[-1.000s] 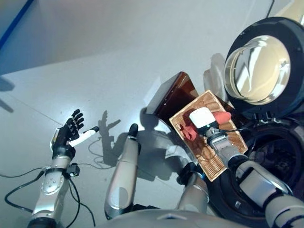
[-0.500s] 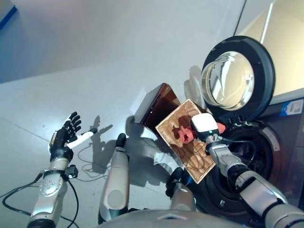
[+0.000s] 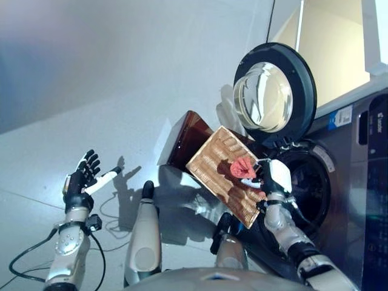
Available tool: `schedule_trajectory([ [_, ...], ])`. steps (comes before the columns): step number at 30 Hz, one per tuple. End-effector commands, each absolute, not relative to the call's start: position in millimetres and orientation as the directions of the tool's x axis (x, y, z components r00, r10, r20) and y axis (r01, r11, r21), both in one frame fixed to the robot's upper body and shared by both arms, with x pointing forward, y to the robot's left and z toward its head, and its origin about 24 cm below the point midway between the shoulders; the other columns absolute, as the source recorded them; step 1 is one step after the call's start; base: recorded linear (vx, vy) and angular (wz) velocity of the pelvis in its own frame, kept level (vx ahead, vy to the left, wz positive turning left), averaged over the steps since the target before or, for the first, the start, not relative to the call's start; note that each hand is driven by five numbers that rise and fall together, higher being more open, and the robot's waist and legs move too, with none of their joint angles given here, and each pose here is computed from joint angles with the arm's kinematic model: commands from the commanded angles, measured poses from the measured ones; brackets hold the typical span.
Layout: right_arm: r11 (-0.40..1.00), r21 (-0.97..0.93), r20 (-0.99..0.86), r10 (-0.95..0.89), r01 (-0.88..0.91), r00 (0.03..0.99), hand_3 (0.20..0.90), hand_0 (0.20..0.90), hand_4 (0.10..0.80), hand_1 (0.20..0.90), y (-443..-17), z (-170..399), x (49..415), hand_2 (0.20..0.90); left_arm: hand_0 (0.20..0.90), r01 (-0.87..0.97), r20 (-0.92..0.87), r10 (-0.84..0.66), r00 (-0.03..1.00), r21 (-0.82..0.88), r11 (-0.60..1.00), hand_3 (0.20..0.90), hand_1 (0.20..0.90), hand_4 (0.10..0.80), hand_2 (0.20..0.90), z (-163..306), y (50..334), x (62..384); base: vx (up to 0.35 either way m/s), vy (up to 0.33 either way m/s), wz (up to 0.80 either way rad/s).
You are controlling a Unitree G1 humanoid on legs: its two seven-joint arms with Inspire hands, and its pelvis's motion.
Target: Pick up the clothes and place them into the washing machine
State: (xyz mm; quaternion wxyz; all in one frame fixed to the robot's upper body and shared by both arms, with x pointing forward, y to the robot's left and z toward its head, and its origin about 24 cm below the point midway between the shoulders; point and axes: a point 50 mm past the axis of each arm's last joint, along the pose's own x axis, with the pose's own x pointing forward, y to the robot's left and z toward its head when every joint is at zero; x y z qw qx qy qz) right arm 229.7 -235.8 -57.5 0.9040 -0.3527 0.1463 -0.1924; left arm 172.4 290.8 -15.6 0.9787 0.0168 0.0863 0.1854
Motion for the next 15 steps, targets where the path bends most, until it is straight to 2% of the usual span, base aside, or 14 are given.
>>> schedule_trajectory([
  [1,0.683,-0.540,0.007,-0.580,0.491,0.814,0.200,0.200,0.300,0.200,-265,-27,242,0.200,0.900,-0.426,-0.053,0.430,0.901,0.066,0.902,0.900,0.900,0.800,0.900,-1,301,165,-0.030,0.027,-0.11],
  [3,0.673,-0.566,0.003,-0.575,0.475,0.818,0.200,0.200,0.300,0.200,-267,-28,242,0.200,0.900,-0.429,-0.052,0.431,0.901,0.058,0.902,0.900,0.900,0.800,0.900,-1,300,165,-0.027,0.017,-0.16],
  [6,0.584,-0.726,0.010,-0.521,0.365,0.853,0.200,0.200,0.300,0.200,-273,-32,244,0.200,0.900,-0.401,-0.045,0.404,0.914,0.058,0.914,0.900,0.900,0.800,0.900,0,298,165,-0.027,-0.004,-0.07],
  [10,0.260,-0.950,0.035,-0.455,0.171,0.890,0.200,0.200,0.300,0.200,-309,-27,244,0.200,0.900,-0.351,-0.026,0.353,0.935,0.064,0.934,0.900,0.900,0.800,0.900,5,295,165,-0.013,-0.005,0.02],
  [15,0.024,-0.999,0.011,-0.478,0.026,0.878,0.200,0.200,0.300,0.200,-340,-21,239,0.200,0.900,-0.304,-0.048,0.307,0.951,0.060,0.951,0.900,0.900,0.800,0.900,3,291,167,-0.009,-0.001,-0.01],
])
